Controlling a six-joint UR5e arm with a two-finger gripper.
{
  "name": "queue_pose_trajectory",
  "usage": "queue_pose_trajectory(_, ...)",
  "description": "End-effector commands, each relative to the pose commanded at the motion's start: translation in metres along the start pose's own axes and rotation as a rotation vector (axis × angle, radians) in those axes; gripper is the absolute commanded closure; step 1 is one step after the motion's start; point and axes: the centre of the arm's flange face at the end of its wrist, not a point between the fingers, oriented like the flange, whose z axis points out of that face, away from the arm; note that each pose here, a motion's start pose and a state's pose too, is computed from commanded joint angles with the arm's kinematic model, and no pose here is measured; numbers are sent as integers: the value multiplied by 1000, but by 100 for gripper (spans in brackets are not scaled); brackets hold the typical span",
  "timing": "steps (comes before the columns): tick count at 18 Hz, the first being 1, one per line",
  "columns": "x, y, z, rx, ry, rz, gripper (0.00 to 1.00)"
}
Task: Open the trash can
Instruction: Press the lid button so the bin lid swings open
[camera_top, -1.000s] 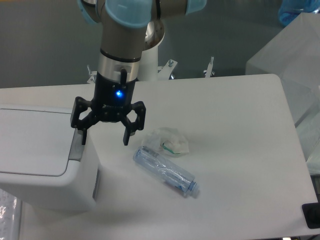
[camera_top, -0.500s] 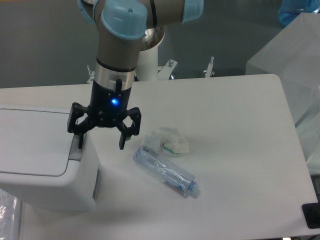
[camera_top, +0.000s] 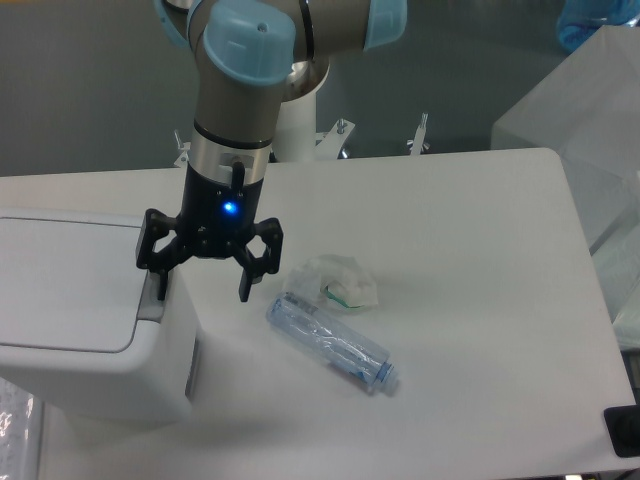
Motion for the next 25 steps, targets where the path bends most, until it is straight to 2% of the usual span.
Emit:
queue_pose_trajectory(14,-2,-1,4,-7,-1,-3,0)
queue_pose_trajectory(20,7,-29,-44,106,-16,52,0)
queue_pose_trajectory(22,-3,-39,-58,133,-65,103,0)
queue_pose_trajectory(25,-31,-42,-67,115,-251,221,0)
